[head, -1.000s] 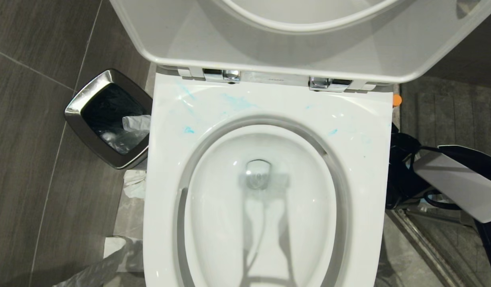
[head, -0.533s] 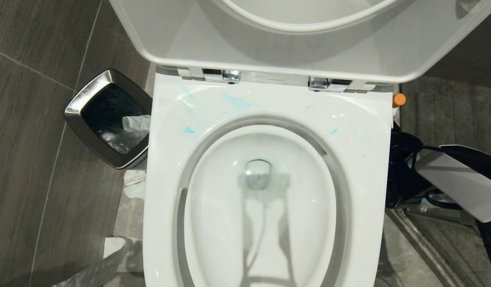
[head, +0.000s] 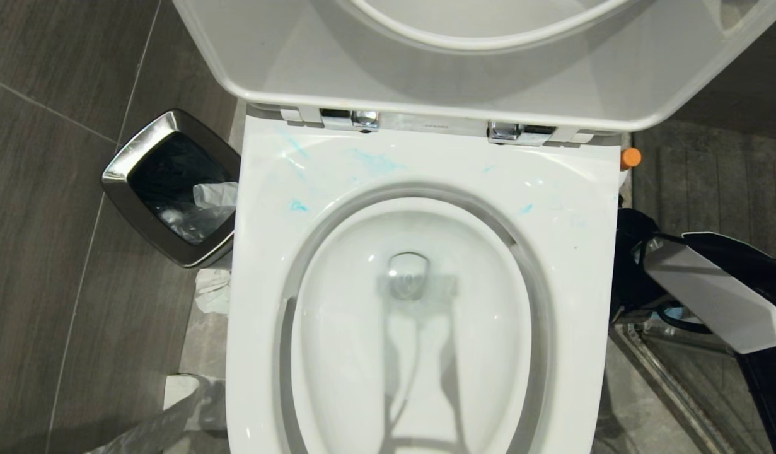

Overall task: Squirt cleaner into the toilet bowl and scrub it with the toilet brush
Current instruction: Pour in the cleaning agent

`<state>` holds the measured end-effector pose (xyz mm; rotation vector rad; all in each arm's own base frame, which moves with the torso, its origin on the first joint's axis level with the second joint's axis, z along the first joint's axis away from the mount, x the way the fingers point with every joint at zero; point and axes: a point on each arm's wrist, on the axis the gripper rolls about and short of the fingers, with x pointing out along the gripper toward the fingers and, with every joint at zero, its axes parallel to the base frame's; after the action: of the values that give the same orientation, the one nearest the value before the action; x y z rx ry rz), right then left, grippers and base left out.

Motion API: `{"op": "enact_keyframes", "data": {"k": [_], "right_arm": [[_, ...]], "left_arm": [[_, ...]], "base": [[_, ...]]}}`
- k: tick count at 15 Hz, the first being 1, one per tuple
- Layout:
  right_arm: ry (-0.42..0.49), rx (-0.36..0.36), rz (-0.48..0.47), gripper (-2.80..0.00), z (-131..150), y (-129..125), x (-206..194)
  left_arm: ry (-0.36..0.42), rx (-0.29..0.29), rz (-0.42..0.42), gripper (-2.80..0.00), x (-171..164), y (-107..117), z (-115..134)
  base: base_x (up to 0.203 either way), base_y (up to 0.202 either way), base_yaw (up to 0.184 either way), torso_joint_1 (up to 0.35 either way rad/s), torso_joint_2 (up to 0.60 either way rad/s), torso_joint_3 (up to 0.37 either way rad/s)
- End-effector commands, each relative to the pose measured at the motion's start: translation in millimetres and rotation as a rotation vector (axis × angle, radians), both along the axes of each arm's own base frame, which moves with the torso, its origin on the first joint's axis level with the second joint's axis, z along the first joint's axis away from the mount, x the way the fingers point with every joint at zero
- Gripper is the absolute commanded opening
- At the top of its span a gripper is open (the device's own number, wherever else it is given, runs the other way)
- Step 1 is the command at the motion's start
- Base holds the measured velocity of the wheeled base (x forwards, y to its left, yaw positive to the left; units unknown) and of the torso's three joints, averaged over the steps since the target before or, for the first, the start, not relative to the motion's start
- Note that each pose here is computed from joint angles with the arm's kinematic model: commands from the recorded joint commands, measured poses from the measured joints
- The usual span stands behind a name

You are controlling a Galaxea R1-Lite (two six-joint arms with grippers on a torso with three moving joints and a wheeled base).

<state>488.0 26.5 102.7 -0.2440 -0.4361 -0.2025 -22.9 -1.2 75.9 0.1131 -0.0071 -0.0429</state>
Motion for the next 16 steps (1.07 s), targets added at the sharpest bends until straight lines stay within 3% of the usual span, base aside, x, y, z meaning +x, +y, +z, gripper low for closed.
{"op": "enact_keyframes", "data": {"k": [1,6,11,16], "right_arm": [[-0.027,0.001,-0.003,0.0,0,0,4],[-0.093,0.047,0.008,0.0,7,-2,13],[-0.144,0.231,0.029,0.0,14,-7,12],[-0.148,0.241,0.044,0.0,14,-7,13]], "left_arm": [[0.008,0.001,0.0,-2.8,1,0,-2],[0.008,0.001,0.0,-2.8,1,0,-2],[0.008,0.001,0.0,-2.8,1,0,-2],[0.008,0.001,0.0,-2.8,1,0,-2]], "base": [[0.0,0.0,0.0,0.0,0.0,0.0],[0.0,0.0,0.0,0.0,0.0,0.0],[0.0,0.0,0.0,0.0,0.0,0.0],[0.0,0.0,0.0,0.0,0.0,0.0]]}}
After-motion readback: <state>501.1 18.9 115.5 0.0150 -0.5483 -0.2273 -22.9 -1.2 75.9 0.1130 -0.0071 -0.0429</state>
